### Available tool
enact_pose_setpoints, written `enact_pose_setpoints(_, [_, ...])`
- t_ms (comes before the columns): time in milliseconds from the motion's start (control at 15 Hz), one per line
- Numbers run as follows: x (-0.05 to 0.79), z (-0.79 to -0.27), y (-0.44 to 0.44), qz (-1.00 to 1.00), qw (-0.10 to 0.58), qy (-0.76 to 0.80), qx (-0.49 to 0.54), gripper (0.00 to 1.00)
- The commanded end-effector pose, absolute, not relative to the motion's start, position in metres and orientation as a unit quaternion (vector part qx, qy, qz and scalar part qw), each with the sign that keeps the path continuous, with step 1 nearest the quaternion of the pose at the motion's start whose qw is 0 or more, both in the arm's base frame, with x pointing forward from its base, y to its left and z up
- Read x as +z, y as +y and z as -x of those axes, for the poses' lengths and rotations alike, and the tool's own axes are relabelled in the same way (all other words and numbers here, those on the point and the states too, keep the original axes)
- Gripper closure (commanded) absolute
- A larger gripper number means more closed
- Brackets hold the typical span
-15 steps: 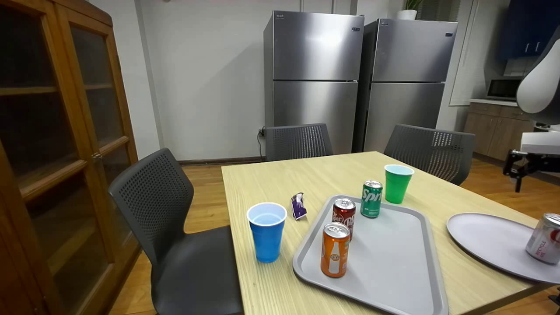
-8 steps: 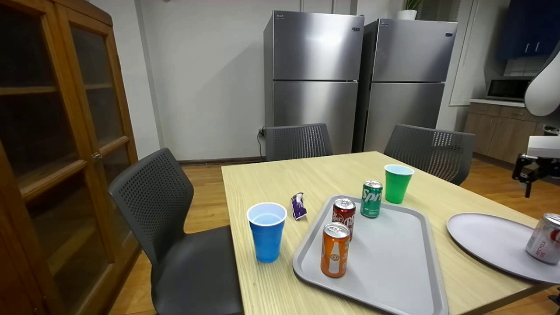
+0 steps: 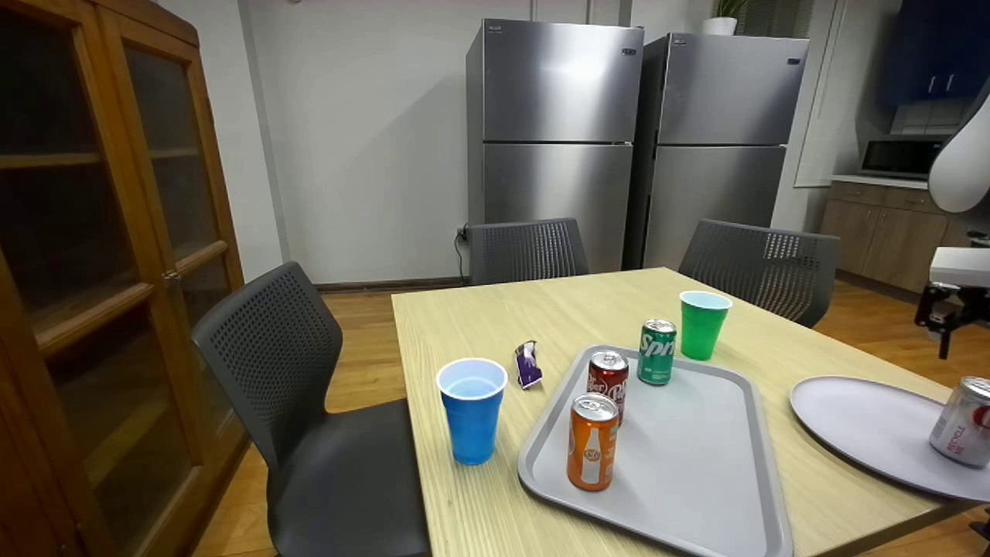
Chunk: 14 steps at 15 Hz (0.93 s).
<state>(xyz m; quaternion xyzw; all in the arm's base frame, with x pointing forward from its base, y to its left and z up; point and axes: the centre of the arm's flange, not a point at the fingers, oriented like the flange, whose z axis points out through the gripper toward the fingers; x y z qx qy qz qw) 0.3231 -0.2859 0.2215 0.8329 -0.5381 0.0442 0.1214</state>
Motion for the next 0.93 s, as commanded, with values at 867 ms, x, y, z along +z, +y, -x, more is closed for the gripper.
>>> enact_pose_setpoints(867, [0.172,-0.346,-0.313,-0.748,0.122,-0.652,0.033,0.00])
